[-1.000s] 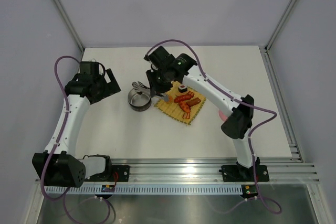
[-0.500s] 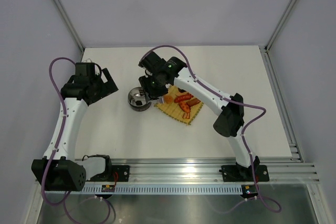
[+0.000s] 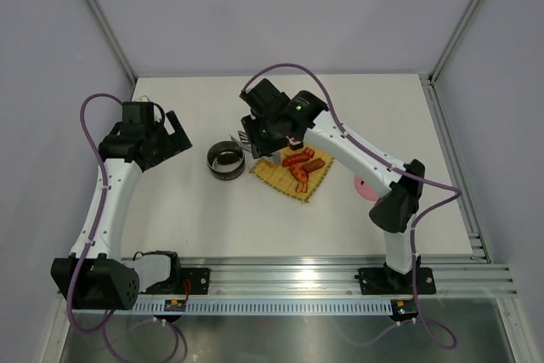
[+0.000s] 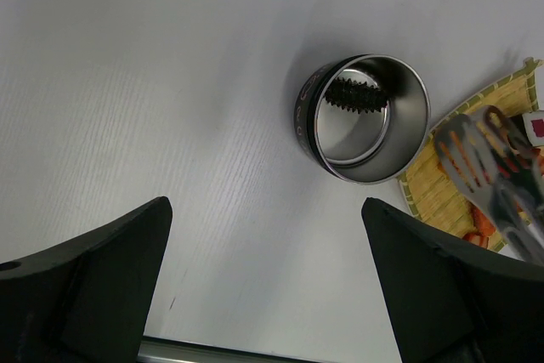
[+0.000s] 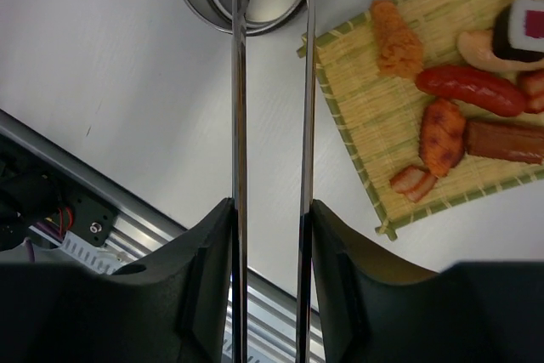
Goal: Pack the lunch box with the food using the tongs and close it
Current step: Place the fake food in the packing box, then pick up the fake food from the plate.
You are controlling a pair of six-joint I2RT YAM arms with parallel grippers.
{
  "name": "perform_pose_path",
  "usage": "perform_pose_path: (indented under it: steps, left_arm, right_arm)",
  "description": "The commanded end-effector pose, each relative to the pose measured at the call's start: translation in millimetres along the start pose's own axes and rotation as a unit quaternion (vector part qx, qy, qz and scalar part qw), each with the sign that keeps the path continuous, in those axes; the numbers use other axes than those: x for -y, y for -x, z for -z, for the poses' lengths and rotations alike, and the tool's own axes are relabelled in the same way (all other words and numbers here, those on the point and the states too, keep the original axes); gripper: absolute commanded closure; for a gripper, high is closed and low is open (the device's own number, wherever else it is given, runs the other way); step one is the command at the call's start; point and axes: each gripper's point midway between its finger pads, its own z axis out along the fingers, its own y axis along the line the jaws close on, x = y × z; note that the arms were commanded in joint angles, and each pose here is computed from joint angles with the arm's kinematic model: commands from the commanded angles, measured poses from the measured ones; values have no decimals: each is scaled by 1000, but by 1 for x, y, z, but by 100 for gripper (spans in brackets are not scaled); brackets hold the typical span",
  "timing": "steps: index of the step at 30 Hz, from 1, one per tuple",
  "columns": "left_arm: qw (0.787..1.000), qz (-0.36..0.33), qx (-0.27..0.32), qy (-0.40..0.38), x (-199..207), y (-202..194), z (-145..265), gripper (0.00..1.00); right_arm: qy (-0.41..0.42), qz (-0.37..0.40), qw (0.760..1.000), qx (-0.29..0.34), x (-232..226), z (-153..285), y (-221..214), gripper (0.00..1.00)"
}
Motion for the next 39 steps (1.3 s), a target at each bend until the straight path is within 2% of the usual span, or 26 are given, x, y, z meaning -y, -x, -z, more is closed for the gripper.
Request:
perform_pose_path:
  steps: [1,3,10,19,21,39]
  left_arm:
    - [1000,0,14,-17,7,8,1,1]
    - [1000,-2,14,-17,7,8,1,1]
    - [1000,-3,10,-16,7,8,-4,1]
    - [1000,-1,4,-19,8,6,-8,1]
    - [1000,0,4,-18,8,5,-10,1]
    - [1000,4,-7,-25,9,-1,-12,1]
  right_arm:
    - [-51,-4,996,79,23,56,12,54]
    - [-74,-20,992,102,41,75,10,54]
    - [-121,-101,986,55,102,76,-57,54]
    - [-110,-155,982,-13,113,63,-130,52]
    - [-103,-159,982,-11,111,61,-132,47]
    - [-95,-133,986,-42,108,30,-131,44]
